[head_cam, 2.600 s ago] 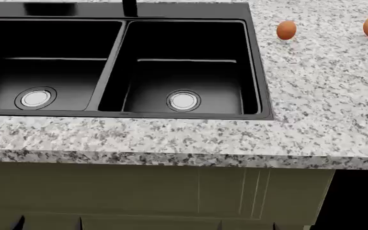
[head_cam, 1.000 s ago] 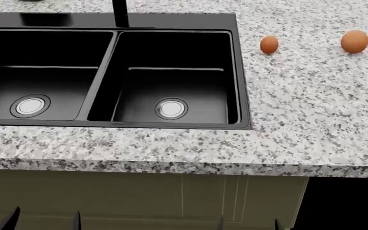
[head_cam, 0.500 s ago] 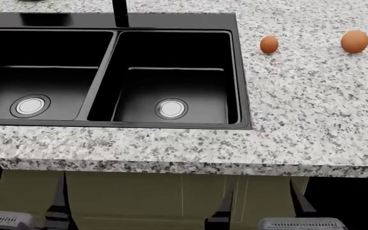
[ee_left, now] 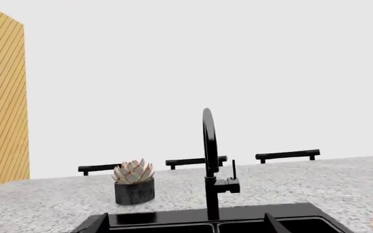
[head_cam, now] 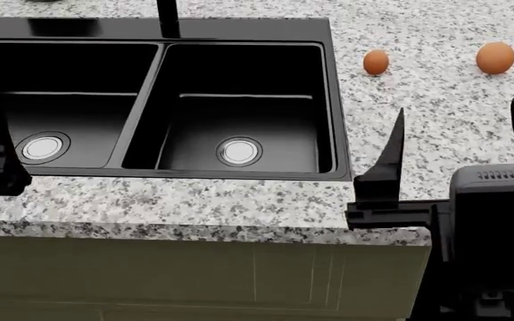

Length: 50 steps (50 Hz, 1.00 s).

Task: Place the eggs and milk next to the bowl.

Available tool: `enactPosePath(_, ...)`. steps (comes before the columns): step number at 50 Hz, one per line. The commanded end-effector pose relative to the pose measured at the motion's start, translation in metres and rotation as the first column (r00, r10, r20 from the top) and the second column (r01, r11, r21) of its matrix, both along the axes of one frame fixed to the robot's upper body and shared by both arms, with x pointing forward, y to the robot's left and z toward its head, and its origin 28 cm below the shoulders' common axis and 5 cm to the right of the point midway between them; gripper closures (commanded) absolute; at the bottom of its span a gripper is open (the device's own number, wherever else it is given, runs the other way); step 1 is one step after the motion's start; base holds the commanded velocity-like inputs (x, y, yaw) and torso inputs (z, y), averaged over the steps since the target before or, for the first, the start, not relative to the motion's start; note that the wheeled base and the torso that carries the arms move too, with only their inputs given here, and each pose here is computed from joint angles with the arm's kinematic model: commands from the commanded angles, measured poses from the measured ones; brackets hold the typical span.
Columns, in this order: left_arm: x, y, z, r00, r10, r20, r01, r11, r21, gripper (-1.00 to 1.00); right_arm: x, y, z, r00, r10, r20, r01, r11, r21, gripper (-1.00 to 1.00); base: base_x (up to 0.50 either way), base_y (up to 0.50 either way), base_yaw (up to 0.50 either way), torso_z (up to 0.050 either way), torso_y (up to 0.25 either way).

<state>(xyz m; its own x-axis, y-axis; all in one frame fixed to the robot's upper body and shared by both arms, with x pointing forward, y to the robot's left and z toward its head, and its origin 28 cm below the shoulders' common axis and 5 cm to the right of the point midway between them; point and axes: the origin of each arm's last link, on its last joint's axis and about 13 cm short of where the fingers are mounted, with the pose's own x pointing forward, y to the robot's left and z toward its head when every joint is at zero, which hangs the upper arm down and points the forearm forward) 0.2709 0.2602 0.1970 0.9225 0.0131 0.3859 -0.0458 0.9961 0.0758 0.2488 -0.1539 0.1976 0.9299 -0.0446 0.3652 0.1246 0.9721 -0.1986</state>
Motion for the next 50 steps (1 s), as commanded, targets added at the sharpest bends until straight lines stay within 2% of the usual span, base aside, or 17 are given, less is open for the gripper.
enactPosePath(1, 0.015, 0.017, 0.038, 0.996, 0.065, 0.061, -0.066, 0.998, 0.016, -1.00, -0.002, -0.015, 0.040, 0.997, -0.044, 0.071, 0.047, 0.998, -0.034, -1.00, 0.00, 0.00, 0.00, 0.000, 0.000)
enactPosePath(11, 0.016, 0.021, 0.038, 0.994, 0.074, 0.077, -0.076, 0.997, 0.025, -1.00, -0.002, -0.015, 0.047, 0.996, -0.041, 0.079, 0.045, 0.998, -0.037, -1.00, 0.00, -0.02, 0.00, 0.000, 0.000)
enactPosePath(16, 0.014, 0.021, 0.039, 0.993, 0.060, 0.100, -0.062, 0.998, 0.027, -1.00, -0.003, -0.014, 0.048, 0.996, -0.041, 0.081, 0.044, 0.998, -0.033, -1.00, -0.02, -0.50, 0.00, 0.000, 0.000)
enactPosePath(23, 0.015, 0.019, 0.034, 0.996, 0.068, 0.064, -0.068, 0.998, 0.005, -1.00, -0.004, -0.016, 0.043, 0.996, -0.046, 0.074, 0.049, 0.998, -0.031, -1.00, -0.02, -0.50, 0.00, 0.000, 0.000)
enactPosePath(29, 0.016, 0.015, 0.030, 0.995, 0.066, 0.074, -0.070, 0.997, 0.041, -1.00, -0.005, -0.018, 0.043, 0.995, -0.058, 0.079, 0.061, 0.998, -0.034, -1.00, -0.02, -0.50, 0.00, 0.000, 0.000)
enactPosePath(40, 0.015, 0.015, 0.026, 0.996, 0.061, 0.063, -0.062, 0.998, 0.020, -1.00, -0.005, -0.017, 0.044, 0.995, -0.055, 0.078, 0.058, 0.998, -0.035, -1.00, -0.02, -0.50, 0.00, 0.000, 0.000)
enactPosePath(43, 0.011, 0.014, 0.027, 0.998, 0.020, 0.054, -0.019, 1.000, -0.017, -1.00, -0.005, -0.016, 0.044, 0.995, -0.052, 0.082, 0.055, 0.998, -0.034, -1.00, -0.02, -0.50, 0.00, 0.000, 0.000)
enactPosePath(50, 0.011, 0.015, 0.027, 0.998, 0.017, 0.062, -0.016, 1.000, -0.015, -1.00, -0.005, -0.015, 0.046, 0.995, -0.047, 0.084, 0.050, 0.998, -0.037, -1.00, -0.02, -0.50, 0.00, 0.000, 0.000)
